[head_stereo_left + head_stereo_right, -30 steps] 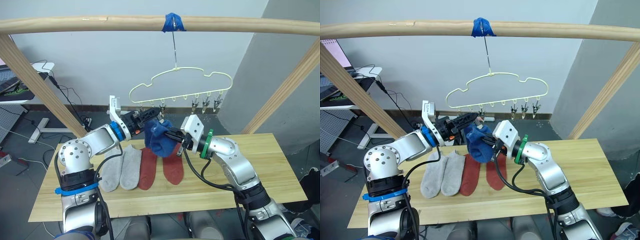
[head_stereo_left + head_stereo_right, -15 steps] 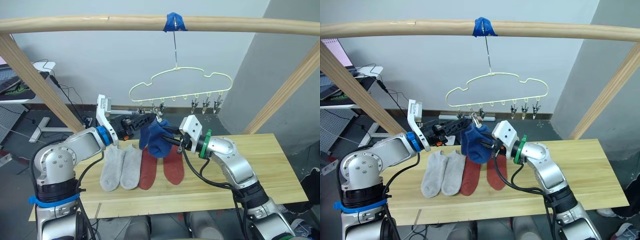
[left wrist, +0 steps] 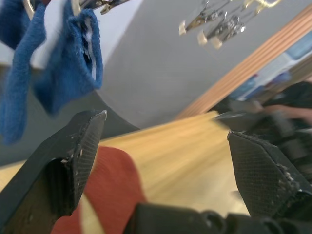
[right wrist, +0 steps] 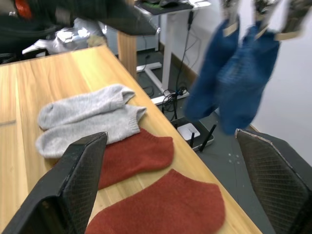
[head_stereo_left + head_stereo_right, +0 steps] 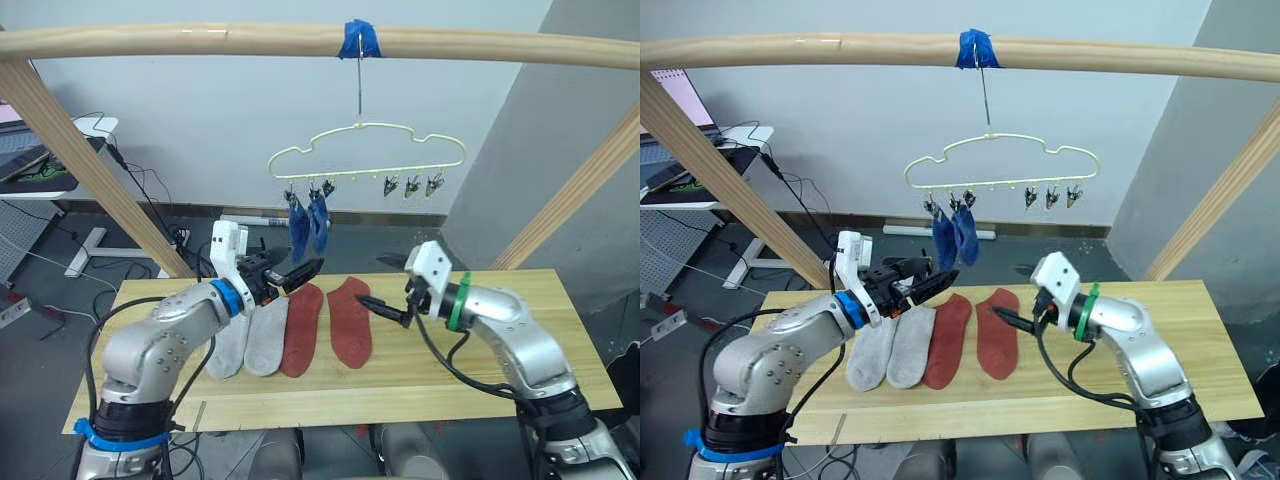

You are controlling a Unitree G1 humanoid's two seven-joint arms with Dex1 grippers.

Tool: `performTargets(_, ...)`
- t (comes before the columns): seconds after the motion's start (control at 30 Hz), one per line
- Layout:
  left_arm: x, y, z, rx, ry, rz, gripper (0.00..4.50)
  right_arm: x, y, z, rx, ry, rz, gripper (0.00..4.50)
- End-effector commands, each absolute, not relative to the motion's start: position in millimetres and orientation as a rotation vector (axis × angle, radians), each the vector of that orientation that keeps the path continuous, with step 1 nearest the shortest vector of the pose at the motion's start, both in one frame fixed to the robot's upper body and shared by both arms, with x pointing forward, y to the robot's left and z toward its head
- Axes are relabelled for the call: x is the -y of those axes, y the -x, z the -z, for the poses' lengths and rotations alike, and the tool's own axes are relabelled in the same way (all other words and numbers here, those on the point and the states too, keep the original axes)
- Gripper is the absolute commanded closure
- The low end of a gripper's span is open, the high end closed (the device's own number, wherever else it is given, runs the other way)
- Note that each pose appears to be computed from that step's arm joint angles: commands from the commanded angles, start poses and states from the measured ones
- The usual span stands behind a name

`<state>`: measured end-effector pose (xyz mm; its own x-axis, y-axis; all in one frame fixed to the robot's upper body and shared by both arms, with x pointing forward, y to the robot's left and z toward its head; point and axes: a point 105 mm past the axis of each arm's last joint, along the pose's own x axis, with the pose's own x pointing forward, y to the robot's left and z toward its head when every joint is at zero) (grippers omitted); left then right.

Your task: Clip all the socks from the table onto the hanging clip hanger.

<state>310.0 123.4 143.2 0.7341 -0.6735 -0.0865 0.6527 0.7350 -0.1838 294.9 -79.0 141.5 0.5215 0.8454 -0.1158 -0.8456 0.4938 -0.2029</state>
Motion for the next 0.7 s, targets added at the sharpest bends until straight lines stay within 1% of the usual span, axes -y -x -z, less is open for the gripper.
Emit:
performTargets(0.03, -112, -309, -162, 0.027, 0.020, 0.736, 0.00, 92, -289, -177, 0.082, 0.151, -0.975, 0.02)
performTargets(0.1, -108, -310, -165, 0.089, 0.000, 0.735, 0.00, 99, -288, -185, 0.096, 0.125, -0.947, 0.02)
performTargets(0.2, -102, -313, -166, 0.136, 0.002, 0.729, 0.60, 107, -287, -189, 0.097, 0.122, -0.918, 0.00)
performTargets(0.3, -97, -317, -164, 0.158, -0.034, 0.705, 1.44, 111, -287, -191, 0.098, 0.133, -0.898, 0.00)
performTargets(0.47, -87, -330, -163, 0.216, -0.050, 0.643, 1.44, 110, -286, -197, 0.121, 0.152, -0.868, 0.00)
performTargets(0.7, -81, -345, -164, 0.261, -0.066, 0.593, 1.44, 99, -279, -205, 0.148, 0.153, -0.918, 0.00)
